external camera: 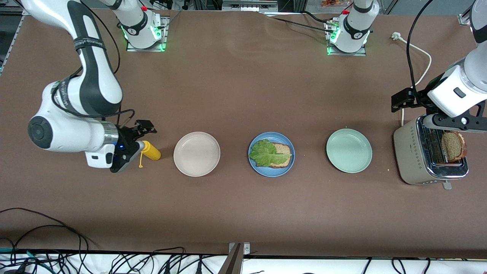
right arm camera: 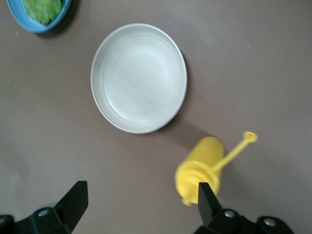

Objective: Make sandwich in blue plate with both arms
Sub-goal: 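Lower the open right gripper around the mustard bottle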

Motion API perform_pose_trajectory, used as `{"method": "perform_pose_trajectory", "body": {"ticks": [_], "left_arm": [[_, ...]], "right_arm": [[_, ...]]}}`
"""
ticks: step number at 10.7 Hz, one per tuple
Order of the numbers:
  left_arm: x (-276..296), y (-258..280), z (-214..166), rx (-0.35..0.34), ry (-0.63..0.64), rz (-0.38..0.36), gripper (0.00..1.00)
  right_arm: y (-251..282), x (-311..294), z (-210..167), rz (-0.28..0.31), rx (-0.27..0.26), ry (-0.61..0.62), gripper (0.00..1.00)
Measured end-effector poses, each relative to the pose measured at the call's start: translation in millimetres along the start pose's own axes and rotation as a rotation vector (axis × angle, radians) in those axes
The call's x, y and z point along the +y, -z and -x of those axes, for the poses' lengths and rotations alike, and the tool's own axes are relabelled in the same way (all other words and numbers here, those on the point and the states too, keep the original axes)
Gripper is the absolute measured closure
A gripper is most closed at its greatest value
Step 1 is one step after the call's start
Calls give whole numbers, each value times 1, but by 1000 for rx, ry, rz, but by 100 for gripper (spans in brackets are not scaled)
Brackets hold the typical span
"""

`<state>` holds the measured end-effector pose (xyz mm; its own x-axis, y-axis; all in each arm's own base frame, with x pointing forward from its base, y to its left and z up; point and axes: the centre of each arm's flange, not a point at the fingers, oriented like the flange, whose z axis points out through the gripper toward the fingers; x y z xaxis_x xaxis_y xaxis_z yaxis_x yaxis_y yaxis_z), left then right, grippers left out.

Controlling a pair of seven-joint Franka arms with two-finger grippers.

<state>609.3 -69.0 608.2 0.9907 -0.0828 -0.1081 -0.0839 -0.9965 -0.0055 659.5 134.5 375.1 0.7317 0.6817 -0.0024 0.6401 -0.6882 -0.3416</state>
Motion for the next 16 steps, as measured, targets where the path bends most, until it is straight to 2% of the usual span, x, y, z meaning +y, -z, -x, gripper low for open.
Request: {"method": "perform_pose_trajectory", "body": {"ticks": [4, 7, 11, 13, 16], "left_arm": [[0, 0, 0, 0, 0, 0, 0], [0, 0, 0, 0, 0, 0, 0], [1, 0, 0, 0, -1, 0, 0], [1, 0, 0, 0, -1, 0, 0], [0, 0, 0, 0, -1, 0, 0]], "right_arm": [[12, 41, 31, 14, 9, 232, 0], [15, 76, 58, 1, 33, 383, 0], [-23, 137, 98, -106, 167, 541, 0], [-45, 149, 103, -137, 193, 583, 0], [-69, 158, 101, -168, 316, 733, 0]]}}
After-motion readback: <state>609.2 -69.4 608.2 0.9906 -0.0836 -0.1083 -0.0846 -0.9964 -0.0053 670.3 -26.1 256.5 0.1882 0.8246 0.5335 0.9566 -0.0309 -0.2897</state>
